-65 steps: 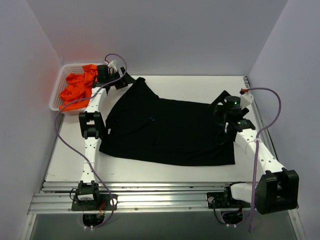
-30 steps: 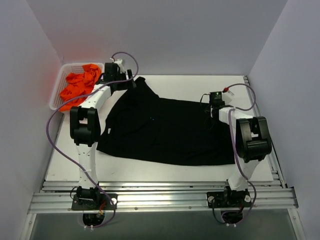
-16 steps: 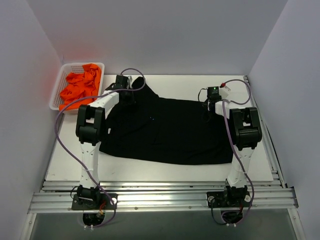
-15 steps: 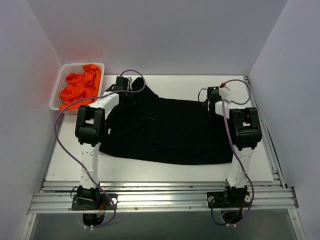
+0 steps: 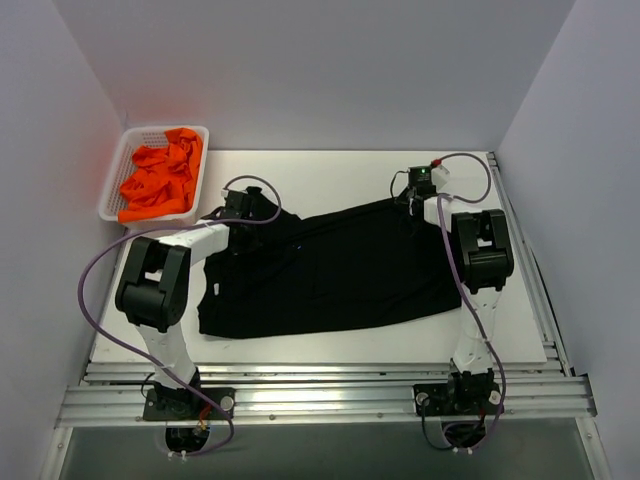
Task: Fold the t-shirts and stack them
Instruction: Fold the tshirt
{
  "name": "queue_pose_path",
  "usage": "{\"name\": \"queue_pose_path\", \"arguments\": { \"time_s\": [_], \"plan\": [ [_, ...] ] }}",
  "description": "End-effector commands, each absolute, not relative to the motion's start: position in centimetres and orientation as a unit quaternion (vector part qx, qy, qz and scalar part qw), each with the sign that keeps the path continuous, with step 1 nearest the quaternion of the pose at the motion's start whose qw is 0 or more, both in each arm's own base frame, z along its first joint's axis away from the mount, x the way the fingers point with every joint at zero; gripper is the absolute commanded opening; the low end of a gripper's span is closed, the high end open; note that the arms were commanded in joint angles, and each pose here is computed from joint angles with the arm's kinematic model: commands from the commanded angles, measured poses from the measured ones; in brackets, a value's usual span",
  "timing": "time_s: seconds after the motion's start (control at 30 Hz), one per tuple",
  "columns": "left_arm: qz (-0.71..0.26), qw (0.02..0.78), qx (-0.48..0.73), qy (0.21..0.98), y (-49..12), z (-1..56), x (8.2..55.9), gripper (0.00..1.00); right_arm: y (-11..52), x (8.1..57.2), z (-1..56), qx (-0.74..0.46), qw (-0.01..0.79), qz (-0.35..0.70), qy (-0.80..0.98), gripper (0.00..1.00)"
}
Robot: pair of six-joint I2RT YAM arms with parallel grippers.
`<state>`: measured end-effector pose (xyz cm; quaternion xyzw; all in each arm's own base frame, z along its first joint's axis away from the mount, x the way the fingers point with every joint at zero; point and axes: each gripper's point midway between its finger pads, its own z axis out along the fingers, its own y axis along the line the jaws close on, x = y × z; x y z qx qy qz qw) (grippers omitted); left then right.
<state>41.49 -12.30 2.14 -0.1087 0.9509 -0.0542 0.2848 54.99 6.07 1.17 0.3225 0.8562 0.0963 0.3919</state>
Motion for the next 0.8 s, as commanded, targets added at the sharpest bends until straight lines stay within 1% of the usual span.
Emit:
{"name": "queue_pose_path", "arguments": {
  "time_s": [0.0, 0.07, 0.1, 0.13, 0.17, 0.23, 0.27, 0.3, 0.33, 0.37, 0.4, 0.43, 0.47, 0.5, 0.53, 0.57, 0.6, 0.63, 0.67, 0.7, 0.77],
  "plan": [
    [0.006, 0.272, -0.134, 0.953, -10.0, 2.1, 38.9, 0.02, 5.6, 51.0, -4.0, 0.326, 0.316, 0.055, 0.889, 0.00],
    [0.001, 0.281, -0.139, 0.950, -10.2, 3.4, 38.9, 0.04, 5.1, 50.5, -4.1, 0.330, 0.317, 0.047, 0.888, 0.00],
    [-0.001, 0.293, -0.139, 0.946, -10.3, 4.6, 39.2, 0.09, 5.0, 50.4, -4.1, 0.330, 0.318, 0.046, 0.888, 0.00],
    [-0.005, 0.309, -0.139, 0.941, -10.6, 6.3, 39.8, 0.17, 4.9, 50.6, -3.5, 0.327, 0.324, 0.047, 0.886, 0.00],
    [-0.006, 0.323, -0.137, 0.936, -10.7, 7.6, 40.3, 0.40, 4.9, 50.7, -3.1, 0.324, 0.329, 0.046, 0.886, 0.00],
    [-0.015, 0.375, -0.136, 0.917, -11.0, 12.6, 42.2, 0.69, 4.5, 51.4, -0.8, 0.321, 0.352, 0.043, 0.878, 0.00],
    [-0.015, 0.393, -0.125, 0.911, -11.0, 14.3, 42.8, 0.97, 4.3, 51.5, 0.1, 0.318, 0.360, 0.038, 0.876, 0.06],
    [-0.014, 0.409, -0.121, 0.904, -10.7, 15.9, 43.5, 0.94, 3.9, 51.7, 1.0, 0.318, 0.371, 0.031, 0.872, 0.29],
    [-0.027, 0.435, -0.114, 0.893, -11.0, 18.8, 44.8, 0.94, 3.7, 52.0, 3.0, 0.317, 0.388, 0.033, 0.865, 0.44],
    [-0.027, 0.444, -0.093, 0.891, -11.0, 19.9, 45.5, 0.94, 3.7, 51.9, 3.9, 0.312, 0.396, 0.031, 0.863, 0.58],
    [-0.029, 0.446, -0.087, 0.890, -10.5, 20.3, 46.5, 0.94, 3.5, 52.2, 5.9, 0.313, 0.414, 0.031, 0.854, 0.77],
    [-0.043, 0.450, -0.055, 0.890, -11.0, 20.9, 47.3, 0.94, 3.5, 52.0, 6.5, 0.311, 0.416, 0.027, 0.854, 0.82],
    [-0.060, 0.473, -0.042, 0.878, -11.4, 23.1, 48.7, 0.94, 3.4, 52.1, 7.3, 0.309, 0.423, 0.025, 0.851, 0.83],
    [-0.066, 0.465, -0.031, 0.882, -11.5, 21.9, 50.1, 0.94, 3.6, 52.2, 8.8, 0.304, 0.435, 0.027, 0.847, 0.84],
    [-0.074, 0.474, -0.026, 0.877, -10.6, 22.0, 51.7, 0.94, 3.7, 52.2, 9.3, 0.302, 0.439, 0.028, 0.846, 0.84],
    [-0.106, 0.485, -0.015, 0.868, -11.1, 23.4, 53.1, 0.94, 3.7, 52.1, 9.7, 0.300, 0.442, 0.029, 0.845, 0.84],
    [-0.117, 0.458, -0.017, 0.881, -11.1, 20.2, 54.7, 0.94, 3.8, 52.1, 10.2, 0.299, 0.445, 0.034, 0.843, 0.84],
    [-0.124, 0.452, -0.028, 0.883, -10.1, 19.2, 56.0, 0.94, 3.8, 52.0, 10.2, 0.299, 0.445, 0.035, 0.844, 0.84],
    [-0.156, 0.464, -0.016, 0.872, -10.8, 20.4, 57.7, 0.94, 3.9, 52.0, 10.2, 0.299, 0.444, 0.036, 0.844, 0.83],
    [-0.164, 0.421, -0.017, 0.892, -11.0, 15.6, 58.9, 0.94, 3.8, 51.9, 10.1, 0.297, 0.443, 0.035, 0.845, 0.83],
    [-0.178, 0.391, -0.022, 0.903, -10.6, 12.6, 60.6, 0.96, 3.8, 51.9, 9.9, 0.293, 0.441, 0.034, 0.848, 0.82]
  ]
}}
